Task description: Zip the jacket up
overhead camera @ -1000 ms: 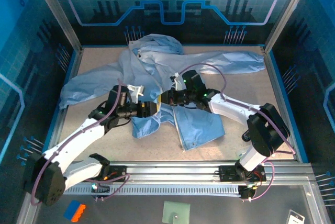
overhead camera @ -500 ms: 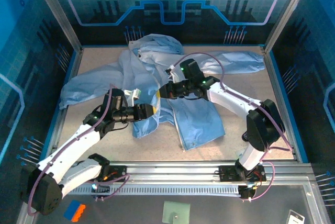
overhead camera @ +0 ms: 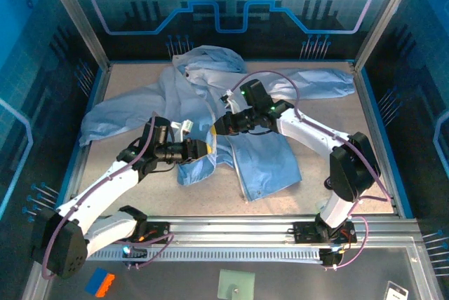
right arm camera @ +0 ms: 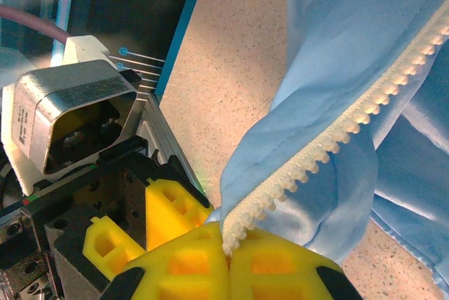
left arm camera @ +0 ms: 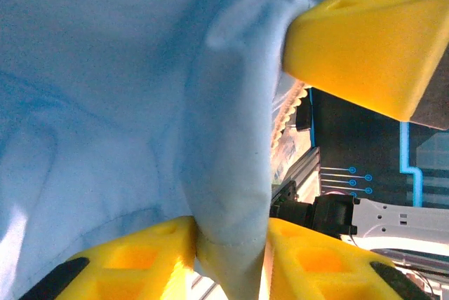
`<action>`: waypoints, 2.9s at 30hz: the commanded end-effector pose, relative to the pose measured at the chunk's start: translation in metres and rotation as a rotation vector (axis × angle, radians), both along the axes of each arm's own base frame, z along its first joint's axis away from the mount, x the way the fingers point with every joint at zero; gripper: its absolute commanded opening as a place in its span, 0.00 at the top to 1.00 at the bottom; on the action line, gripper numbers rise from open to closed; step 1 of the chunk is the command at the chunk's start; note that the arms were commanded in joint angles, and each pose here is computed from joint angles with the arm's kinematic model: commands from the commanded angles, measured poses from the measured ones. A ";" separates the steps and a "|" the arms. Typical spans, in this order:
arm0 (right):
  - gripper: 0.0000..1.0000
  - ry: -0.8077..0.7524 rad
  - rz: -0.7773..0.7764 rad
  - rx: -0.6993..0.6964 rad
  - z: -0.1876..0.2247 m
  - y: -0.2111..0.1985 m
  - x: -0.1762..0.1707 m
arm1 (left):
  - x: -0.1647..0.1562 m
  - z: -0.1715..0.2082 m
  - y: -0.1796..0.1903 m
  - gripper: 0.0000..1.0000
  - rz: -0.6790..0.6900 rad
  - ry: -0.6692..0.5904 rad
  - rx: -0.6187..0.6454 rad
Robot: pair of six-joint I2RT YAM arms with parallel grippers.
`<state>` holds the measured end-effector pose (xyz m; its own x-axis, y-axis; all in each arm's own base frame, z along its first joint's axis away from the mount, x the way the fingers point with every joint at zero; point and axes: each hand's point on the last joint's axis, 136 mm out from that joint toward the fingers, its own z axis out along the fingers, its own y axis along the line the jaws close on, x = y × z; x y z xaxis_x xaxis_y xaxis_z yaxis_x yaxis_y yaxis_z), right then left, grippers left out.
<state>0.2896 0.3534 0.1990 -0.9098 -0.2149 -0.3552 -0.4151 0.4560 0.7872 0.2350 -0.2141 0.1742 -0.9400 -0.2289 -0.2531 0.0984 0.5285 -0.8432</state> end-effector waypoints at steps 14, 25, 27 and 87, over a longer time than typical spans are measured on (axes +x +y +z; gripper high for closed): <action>0.79 0.008 0.014 -0.019 0.002 -0.004 0.002 | 0.007 0.005 -0.005 1.00 -0.022 -0.014 -0.046; 0.65 0.073 -0.027 0.032 -0.001 -0.005 -0.025 | 0.012 -0.001 -0.004 1.00 0.012 -0.028 -0.091; 0.67 0.088 -0.037 0.047 -0.006 -0.002 -0.028 | 0.012 -0.002 -0.005 1.00 0.011 -0.025 -0.099; 0.98 0.152 -0.002 0.068 -0.001 0.011 -0.021 | 0.003 0.010 -0.003 0.98 -0.014 -0.027 -0.204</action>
